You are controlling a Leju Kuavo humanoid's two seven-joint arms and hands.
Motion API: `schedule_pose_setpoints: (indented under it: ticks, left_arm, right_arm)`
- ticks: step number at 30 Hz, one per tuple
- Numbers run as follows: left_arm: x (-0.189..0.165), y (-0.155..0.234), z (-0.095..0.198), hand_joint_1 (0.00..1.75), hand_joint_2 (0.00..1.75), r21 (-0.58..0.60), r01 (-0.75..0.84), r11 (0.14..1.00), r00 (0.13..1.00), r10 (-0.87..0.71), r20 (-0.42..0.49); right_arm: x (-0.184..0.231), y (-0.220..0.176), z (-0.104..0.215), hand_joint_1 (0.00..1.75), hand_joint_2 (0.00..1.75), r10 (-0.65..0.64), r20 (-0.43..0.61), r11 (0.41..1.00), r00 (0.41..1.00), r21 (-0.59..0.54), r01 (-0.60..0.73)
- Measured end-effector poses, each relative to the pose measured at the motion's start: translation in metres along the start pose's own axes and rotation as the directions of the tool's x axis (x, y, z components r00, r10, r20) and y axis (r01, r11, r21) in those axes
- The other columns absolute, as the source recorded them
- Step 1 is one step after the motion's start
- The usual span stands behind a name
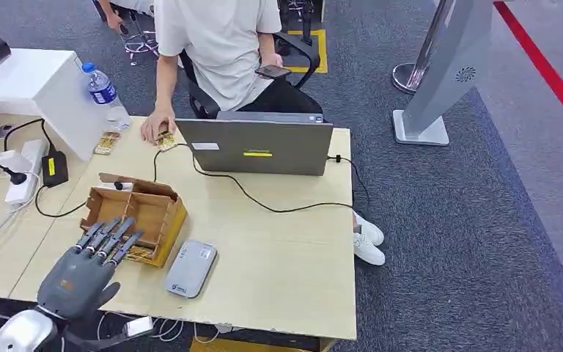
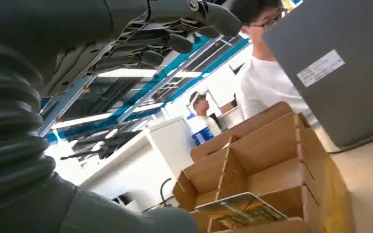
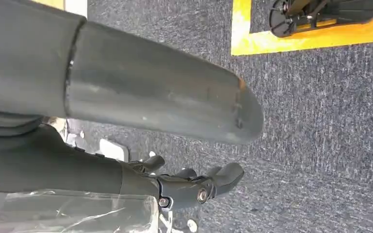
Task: Pass the card to the sensor for recognition and then transmit it.
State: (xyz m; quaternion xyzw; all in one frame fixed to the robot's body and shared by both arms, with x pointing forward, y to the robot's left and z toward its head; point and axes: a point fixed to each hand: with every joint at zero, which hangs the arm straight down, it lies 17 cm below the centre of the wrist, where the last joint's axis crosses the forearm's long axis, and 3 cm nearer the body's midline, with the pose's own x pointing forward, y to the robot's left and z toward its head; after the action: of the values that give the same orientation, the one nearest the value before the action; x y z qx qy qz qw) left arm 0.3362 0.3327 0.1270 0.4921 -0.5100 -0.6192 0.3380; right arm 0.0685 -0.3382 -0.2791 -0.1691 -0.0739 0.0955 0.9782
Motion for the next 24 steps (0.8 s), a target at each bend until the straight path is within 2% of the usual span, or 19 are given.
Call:
schedule_pose_setpoints:
  ticks: [9,24]
  left_arm:
    - [-0.022,-0.023,-0.022,0.0,1.75,-0.027,-0.041,0.999,0.995,0.039,-0.087]
    - [-0.027,-0.042,-0.03,0.0,1.75,-0.065,-0.08,0.995,0.99,0.071,-0.123]
  right_arm:
    - [0.001,0.001,0.0,0.0,0.0,0.021,0.005,1.0,1.0,0.005,-0.021]
    - [0.001,0.001,0.0,0.0,0.0,0.033,0.009,0.999,0.999,0.007,-0.033]
